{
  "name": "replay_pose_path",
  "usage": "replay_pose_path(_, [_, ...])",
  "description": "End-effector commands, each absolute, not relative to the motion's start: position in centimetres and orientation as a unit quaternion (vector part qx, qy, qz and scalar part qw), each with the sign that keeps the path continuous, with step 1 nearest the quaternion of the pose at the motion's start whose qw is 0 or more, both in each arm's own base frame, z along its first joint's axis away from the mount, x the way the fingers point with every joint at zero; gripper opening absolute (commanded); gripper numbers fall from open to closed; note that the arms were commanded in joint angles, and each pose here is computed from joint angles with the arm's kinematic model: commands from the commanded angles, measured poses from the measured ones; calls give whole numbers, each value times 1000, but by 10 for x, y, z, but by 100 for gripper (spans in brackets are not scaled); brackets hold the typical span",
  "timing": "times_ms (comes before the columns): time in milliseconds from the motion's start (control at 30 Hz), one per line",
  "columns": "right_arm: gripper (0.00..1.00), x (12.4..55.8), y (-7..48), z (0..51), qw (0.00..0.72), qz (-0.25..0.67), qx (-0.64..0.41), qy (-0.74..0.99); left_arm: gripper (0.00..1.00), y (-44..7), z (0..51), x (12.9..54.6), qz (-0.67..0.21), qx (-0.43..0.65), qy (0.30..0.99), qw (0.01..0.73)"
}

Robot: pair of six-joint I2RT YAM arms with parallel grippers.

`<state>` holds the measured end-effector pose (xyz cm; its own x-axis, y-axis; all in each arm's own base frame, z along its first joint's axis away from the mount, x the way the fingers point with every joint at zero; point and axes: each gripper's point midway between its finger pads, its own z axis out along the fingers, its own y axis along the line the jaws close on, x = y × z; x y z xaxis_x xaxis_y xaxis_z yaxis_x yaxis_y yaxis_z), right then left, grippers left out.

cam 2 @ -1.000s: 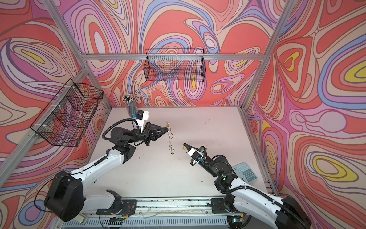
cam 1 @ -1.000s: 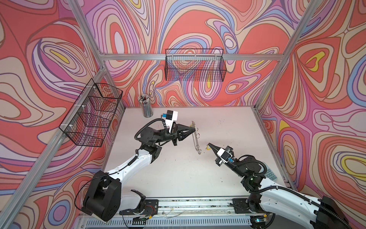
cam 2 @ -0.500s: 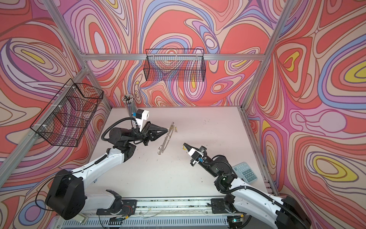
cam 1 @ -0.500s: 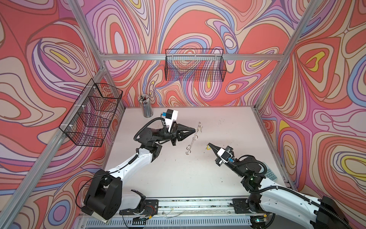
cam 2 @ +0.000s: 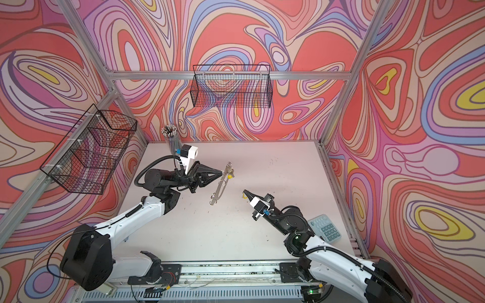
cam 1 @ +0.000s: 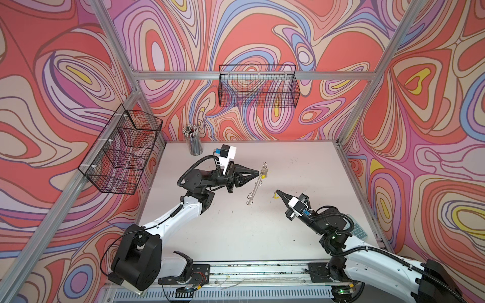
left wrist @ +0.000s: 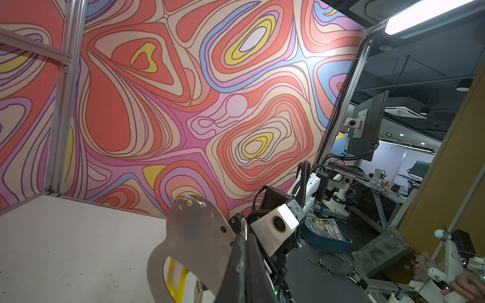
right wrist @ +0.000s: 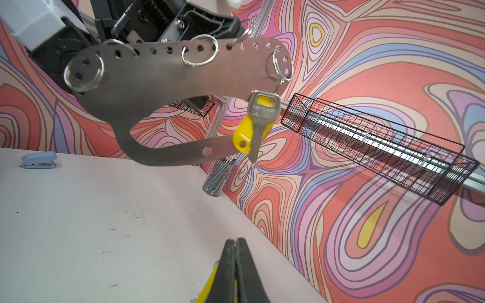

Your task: Put the keys on the keyring

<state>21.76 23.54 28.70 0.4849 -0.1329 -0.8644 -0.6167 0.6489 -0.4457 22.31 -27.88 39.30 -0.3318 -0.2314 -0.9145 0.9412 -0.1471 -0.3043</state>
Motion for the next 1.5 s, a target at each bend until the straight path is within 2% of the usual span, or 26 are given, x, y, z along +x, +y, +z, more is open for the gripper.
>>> replay_pose_path(0, [0,211,236,291,777,161,-393,464,0,-274,413,214,-654,396,441,470])
replay_pose_path(100, [0,219,232,296,774,172,-363,489,0,-275,408,215,-647,401,450,468])
replay_pose_path(200, [0,224,239,295,753,175,-377,510,0,-276,401,217,-629,407,465,471])
replay_pose_path(400, [0,223,241,309,756,188,-371,506,0,-273,383,216,-572,423,502,492])
replay_pose_path(600, [0,226,249,317,747,194,-382,508,0,-267,393,203,-578,424,482,504])
replay_pose_path(800, [0,225,250,320,749,199,-382,503,0,-269,406,205,-614,410,462,491])
replay_pose_path(1100, [0,222,247,320,750,196,-382,502,0,-271,406,207,-618,409,461,489])
replay_pose_path(1467, [0,223,251,315,747,196,-389,502,0,-266,402,200,-570,442,446,530])
